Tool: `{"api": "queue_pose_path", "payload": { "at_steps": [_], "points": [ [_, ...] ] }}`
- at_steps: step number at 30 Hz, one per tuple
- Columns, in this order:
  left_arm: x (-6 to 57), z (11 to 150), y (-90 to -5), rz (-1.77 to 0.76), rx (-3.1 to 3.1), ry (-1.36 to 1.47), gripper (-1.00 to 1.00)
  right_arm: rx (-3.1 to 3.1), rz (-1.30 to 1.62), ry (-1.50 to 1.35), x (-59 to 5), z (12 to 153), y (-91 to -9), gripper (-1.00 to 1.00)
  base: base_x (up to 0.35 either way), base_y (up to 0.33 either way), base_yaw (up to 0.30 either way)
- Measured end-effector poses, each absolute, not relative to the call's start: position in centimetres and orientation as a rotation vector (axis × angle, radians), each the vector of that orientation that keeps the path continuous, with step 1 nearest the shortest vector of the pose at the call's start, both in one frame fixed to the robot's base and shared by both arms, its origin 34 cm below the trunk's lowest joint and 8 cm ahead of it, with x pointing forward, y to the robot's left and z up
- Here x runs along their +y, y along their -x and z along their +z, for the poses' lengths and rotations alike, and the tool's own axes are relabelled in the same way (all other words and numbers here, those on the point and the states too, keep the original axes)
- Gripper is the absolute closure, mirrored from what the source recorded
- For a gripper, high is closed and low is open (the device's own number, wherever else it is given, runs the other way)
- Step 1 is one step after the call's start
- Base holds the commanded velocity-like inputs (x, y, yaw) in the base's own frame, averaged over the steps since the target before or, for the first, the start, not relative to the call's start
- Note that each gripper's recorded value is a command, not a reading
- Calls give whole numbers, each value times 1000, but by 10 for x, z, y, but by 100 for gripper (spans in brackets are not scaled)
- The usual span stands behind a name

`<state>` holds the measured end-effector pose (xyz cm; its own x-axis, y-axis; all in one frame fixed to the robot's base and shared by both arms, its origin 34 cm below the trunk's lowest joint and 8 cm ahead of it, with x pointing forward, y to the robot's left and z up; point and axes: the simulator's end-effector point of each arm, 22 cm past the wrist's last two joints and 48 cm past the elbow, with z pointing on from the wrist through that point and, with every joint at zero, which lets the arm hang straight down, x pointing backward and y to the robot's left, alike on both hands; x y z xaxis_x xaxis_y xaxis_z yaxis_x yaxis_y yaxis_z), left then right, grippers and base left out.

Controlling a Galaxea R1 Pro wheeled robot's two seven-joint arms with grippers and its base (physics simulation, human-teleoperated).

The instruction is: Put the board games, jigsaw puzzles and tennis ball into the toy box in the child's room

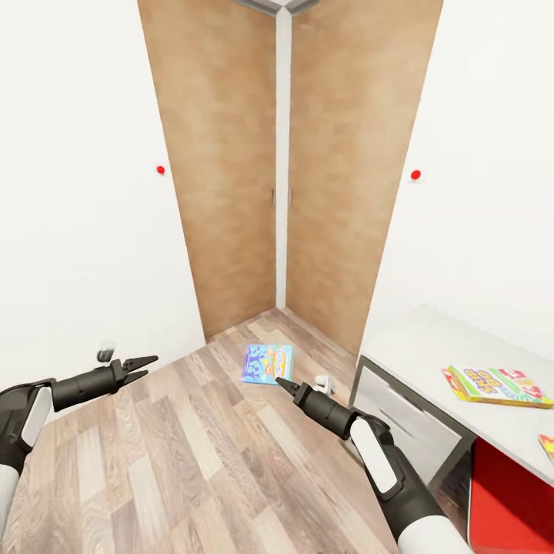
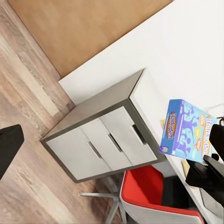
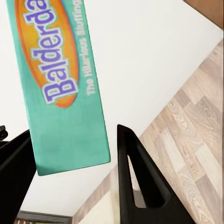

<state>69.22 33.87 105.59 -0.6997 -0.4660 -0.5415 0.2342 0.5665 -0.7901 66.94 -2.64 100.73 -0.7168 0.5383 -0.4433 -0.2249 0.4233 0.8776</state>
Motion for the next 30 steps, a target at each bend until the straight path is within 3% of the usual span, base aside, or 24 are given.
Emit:
{"api": "queue_pose_path", "payload": {
  "at_steps": [30],
  "points": [
    [338, 1046, -693, -1177, 2054, 195, -100, 1976, 1356, -275, -27, 998, -670, 100, 0, 0, -258]
  ]
}}
